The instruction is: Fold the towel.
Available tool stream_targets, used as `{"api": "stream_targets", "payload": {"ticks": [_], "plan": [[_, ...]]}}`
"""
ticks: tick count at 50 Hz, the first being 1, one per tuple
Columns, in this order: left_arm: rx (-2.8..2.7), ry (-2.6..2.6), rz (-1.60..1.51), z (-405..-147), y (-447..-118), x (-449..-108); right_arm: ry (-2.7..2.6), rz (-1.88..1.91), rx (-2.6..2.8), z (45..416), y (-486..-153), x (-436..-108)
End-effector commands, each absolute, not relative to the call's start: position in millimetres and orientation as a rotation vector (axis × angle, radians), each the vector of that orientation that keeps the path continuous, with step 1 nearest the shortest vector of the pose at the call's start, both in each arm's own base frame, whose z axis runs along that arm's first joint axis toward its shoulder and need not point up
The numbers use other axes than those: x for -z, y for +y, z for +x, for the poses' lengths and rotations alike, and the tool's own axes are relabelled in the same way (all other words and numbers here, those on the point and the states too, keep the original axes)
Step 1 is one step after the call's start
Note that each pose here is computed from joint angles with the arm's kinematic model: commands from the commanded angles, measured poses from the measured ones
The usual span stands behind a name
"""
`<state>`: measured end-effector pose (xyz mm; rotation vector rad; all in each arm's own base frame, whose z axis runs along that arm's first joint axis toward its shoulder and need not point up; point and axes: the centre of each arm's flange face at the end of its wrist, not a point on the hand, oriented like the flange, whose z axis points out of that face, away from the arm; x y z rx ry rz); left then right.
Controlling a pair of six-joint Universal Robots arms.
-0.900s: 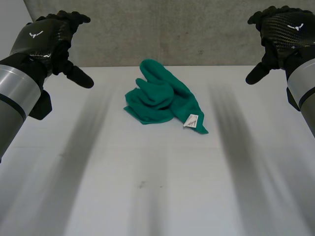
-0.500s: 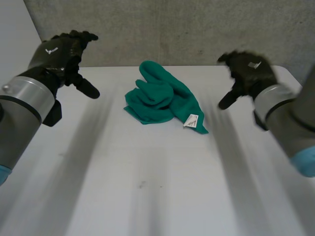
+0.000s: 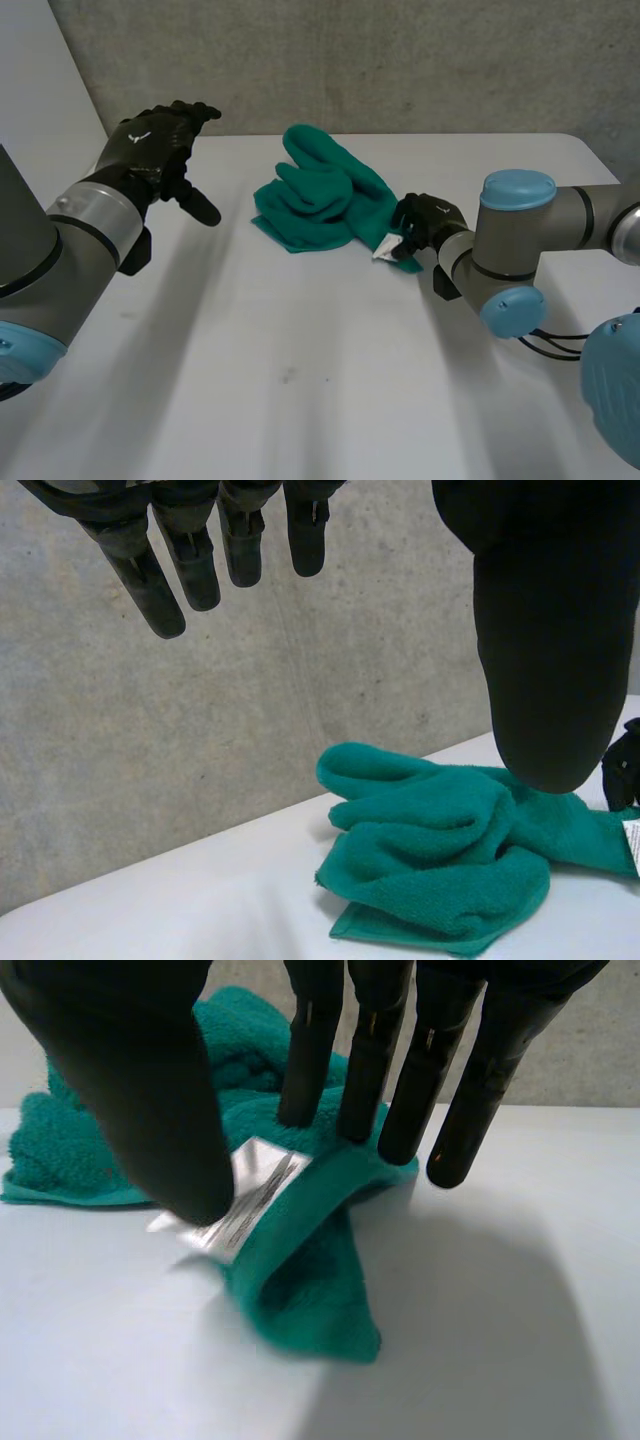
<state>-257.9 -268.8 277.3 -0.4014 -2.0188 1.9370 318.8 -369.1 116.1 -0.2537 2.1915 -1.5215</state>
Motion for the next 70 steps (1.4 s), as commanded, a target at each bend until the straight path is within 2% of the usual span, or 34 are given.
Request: {"api": "stream_targets", "payload": {"ticks": [1,8,19,25,26,28,29,31,32,36,38,39,46,48,53,59,70], "plan": [[-1.928,-2.015,-0.413,-262,-266,-276,2.191,-0.262,1.532,322,-378,-107],[-1.926,-2.009,-0.418,-263,-263,-277,2.238,-0.263,1.485,323,-382,-95],[-1.921,-2.001,-0.428,-266,-260,-277,2.221,-0.256,1.570,324,-389,-113],[-1.920,-2.000,-0.429,-267,-260,-277,2.060,-0.273,1.705,328,-378,-193],[-1.918,-2.001,-0.431,-267,-260,-277,2.011,-0.271,1.743,326,-373,-218],[-1.918,-2.001,-0.431,-267,-260,-276,1.950,-0.270,1.791,323,-367,-246],[-1.915,-2.002,-0.433,-267,-260,-276,1.887,-0.281,1.824,323,-359,-269],[-1.915,-1.999,-0.432,-269,-262,-274,1.821,-0.303,1.864,320,-350,-295],[-1.918,-1.996,-0.431,-269,-263,-273,1.754,-0.330,1.903,318,-338,-320],[-1.917,-2.000,-0.421,-272,-271,-262,1.620,-0.398,1.989,308,-308,-372],[-1.902,-2.020,-0.416,-274,-277,-250,1.588,-0.410,2.010,305,-302,-382],[-1.893,-2.030,-0.413,-274,-279,-246,1.498,-0.438,2.066,300,-285,-407],[-1.784,-2.133,-0.396,-278,-287,-208,1.385,-0.457,2.117,289,-254,-440],[-1.670,-2.189,-0.330,-281,-288,-180,1.312,-0.474,2.121,290,-230,-457],[-1.551,-2.212,-0.290,-293,-281,-157,1.231,-0.484,2.120,292,-204,-475],[-1.511,-2.203,-0.281,-306,-281,-145,1.169,-0.476,2.132,283,-180,-492],[-1.426,-2.173,-0.215,-325,-279,-128,1.185,-0.453,2.088,272,-159,-498]]}}
